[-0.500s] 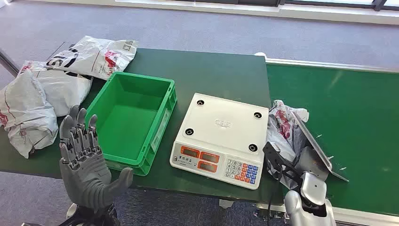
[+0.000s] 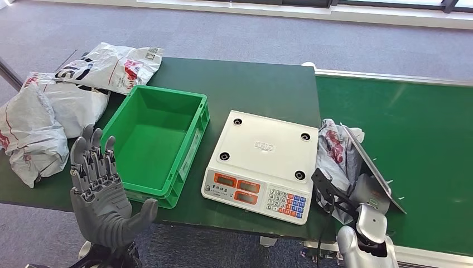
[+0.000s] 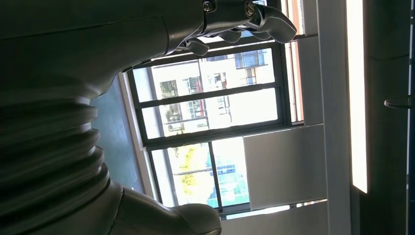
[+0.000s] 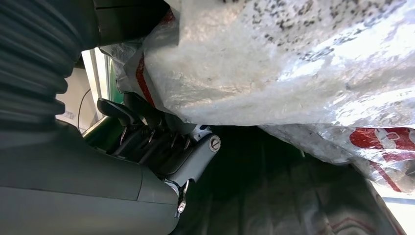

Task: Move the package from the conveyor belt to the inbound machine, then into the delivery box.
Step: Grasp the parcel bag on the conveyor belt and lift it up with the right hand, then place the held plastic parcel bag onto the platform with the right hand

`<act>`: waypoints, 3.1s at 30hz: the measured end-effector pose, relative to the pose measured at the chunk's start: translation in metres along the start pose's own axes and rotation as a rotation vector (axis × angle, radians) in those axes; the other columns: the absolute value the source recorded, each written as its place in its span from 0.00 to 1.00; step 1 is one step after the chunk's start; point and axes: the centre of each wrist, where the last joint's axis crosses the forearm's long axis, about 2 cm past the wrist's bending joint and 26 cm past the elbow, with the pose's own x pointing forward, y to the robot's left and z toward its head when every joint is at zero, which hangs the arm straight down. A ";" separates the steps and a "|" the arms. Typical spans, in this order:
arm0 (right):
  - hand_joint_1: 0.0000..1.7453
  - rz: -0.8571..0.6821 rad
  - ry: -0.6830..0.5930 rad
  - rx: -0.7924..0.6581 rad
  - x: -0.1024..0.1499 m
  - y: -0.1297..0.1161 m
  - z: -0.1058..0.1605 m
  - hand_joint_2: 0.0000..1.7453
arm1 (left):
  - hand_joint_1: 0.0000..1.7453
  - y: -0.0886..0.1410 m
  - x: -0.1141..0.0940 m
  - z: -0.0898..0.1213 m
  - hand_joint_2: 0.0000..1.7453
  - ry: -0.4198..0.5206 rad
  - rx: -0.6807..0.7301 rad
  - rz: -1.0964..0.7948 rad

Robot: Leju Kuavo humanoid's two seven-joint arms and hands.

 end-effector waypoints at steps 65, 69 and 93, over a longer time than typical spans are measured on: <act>1.00 -0.454 -0.726 -1.043 0.132 -0.151 0.066 1.00 | 0.00 -0.022 -0.041 -0.013 1.00 0.017 -0.058 0.102; 1.00 -0.452 -0.719 -1.020 0.134 -0.148 0.063 1.00 | 0.00 -0.022 -0.041 -0.013 1.00 0.018 -0.058 0.097; 1.00 -0.400 -0.697 -0.935 0.141 -0.132 0.042 1.00 | 0.00 -0.022 -0.041 -0.013 1.00 0.019 -0.063 0.100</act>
